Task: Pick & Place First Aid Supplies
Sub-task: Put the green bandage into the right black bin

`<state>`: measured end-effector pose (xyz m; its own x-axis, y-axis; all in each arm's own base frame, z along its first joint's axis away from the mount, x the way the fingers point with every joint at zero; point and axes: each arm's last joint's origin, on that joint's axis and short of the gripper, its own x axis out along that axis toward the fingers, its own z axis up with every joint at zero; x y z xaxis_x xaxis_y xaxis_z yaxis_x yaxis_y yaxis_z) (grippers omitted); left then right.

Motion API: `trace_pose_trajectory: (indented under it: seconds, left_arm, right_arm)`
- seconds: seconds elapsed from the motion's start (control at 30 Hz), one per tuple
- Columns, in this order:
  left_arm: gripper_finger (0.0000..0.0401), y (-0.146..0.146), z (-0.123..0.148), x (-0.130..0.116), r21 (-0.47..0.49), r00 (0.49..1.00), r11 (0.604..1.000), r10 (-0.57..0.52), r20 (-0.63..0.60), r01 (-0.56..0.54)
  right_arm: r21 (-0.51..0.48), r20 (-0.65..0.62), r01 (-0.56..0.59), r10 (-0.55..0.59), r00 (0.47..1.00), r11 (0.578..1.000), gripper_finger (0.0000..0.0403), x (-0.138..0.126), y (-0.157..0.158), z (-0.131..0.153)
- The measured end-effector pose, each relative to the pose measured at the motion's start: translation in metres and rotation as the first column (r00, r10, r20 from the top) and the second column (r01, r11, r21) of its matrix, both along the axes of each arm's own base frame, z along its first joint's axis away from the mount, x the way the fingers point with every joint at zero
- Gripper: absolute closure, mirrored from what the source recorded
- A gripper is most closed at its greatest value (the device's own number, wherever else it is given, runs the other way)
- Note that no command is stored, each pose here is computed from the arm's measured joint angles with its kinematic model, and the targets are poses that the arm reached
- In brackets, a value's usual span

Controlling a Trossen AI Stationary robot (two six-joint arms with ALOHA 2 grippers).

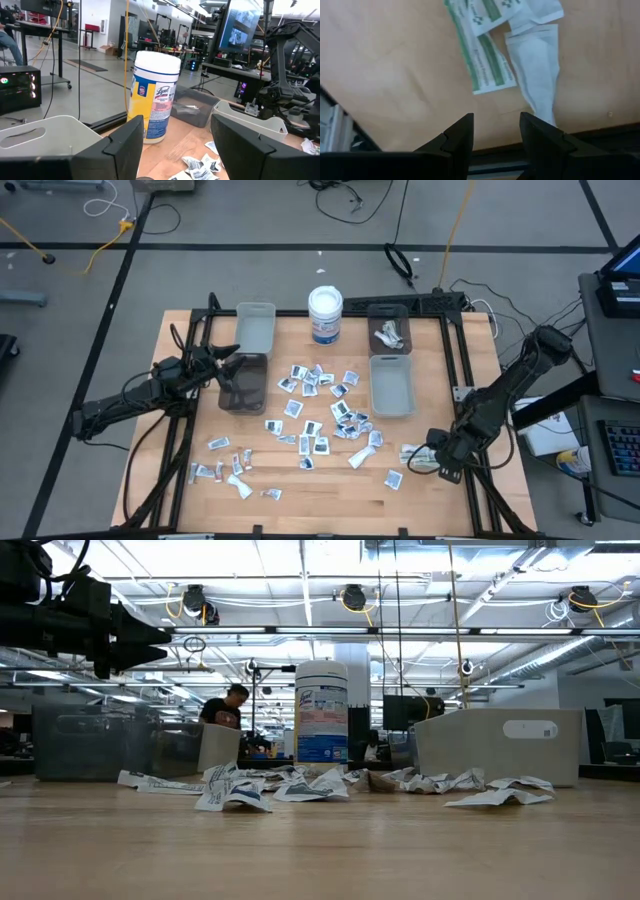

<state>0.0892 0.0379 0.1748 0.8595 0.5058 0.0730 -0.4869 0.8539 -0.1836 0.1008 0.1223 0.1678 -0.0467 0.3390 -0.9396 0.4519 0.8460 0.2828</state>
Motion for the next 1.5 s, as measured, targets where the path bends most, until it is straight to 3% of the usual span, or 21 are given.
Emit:
trace_pose_trajectory:
  seconds: [0.37, 0.6, 0.7, 0.9, 1.1, 1.2, 1.5]
  left_arm:
    - [0.0164, 0.000, 0.000, 0.000, 0.000, 1.000, 1.000, 0.000, 0.000, 0.000]
    - [0.0164, 0.000, 0.000, 0.000, 0.000, 1.000, 1.000, 0.000, 0.000, 0.000]
    - [0.0164, 0.000, 0.000, 0.000, 0.000, 1.000, 1.000, 0.000, 0.000, 0.000]
    - [0.0164, 0.000, 0.000, 0.000, 0.000, 1.000, 1.000, 0.000, 0.000, 0.000]
    - [0.0164, 0.000, 0.000, 0.000, 0.000, 1.000, 1.000, 0.000, 0.000, 0.000]
    - [0.0164, 0.000, 0.000, 0.000, 0.000, 1.000, 1.000, 0.000, 0.000, 0.000]
    - [0.0164, 0.000, 0.000, 0.000, 0.000, 1.000, 1.000, 0.000, 0.000, 0.000]
  right_arm:
    - [-0.098, -0.066, -0.093, 0.087, 0.994, 0.991, 0.0250, 0.004, 0.004, -0.023]
    - [-0.202, -0.097, -0.031, 0.012, 0.995, 0.979, 0.0256, 0.008, 0.005, -0.034]
    - [-0.217, -0.111, -0.026, 0.002, 0.994, 0.976, 0.0286, 0.008, 0.005, -0.037]
    - [-0.233, -0.113, -0.027, 0.001, 0.994, 0.972, 0.0391, 0.008, 0.004, -0.038]
    - [-0.220, -0.124, -0.027, -0.001, 0.992, 0.975, 0.0401, 0.008, 0.004, -0.038]
    - [-0.183, -0.130, -0.031, 0.007, 0.991, 0.983, 0.0402, 0.007, 0.005, -0.033]
    - [-0.237, -0.110, 0.019, -0.046, 0.993, 0.971, 0.0403, 0.006, -0.003, 0.008]
